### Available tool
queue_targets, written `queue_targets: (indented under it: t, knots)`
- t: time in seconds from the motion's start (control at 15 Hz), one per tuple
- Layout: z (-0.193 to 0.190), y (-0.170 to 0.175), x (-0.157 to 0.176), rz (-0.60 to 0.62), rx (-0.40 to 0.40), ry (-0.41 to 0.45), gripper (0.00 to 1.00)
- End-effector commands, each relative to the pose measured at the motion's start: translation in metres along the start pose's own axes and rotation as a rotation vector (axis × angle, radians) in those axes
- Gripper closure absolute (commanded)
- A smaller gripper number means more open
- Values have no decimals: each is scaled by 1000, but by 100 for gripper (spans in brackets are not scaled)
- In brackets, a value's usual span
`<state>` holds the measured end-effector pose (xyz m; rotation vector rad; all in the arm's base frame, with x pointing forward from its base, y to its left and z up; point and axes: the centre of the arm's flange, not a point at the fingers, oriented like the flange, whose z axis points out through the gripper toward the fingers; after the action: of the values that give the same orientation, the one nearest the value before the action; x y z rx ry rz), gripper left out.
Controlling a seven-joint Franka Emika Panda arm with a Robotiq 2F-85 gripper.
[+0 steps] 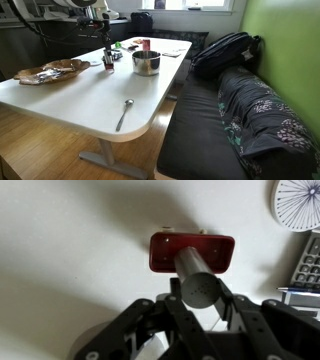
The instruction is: Remove the small metal container from the wooden plate and put it in the red toy cart
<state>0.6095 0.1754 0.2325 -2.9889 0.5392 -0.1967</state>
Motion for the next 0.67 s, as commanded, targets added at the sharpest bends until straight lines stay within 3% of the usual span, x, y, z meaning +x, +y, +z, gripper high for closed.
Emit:
queue_targets:
  t: [0.0,0.53,0.6]
  knots:
    - [7,-6,3,-7,-27,-18,89]
    - [11,-9,2,-14,-48,-41,89]
    - [12,-9,2,-14,-50,-44,84]
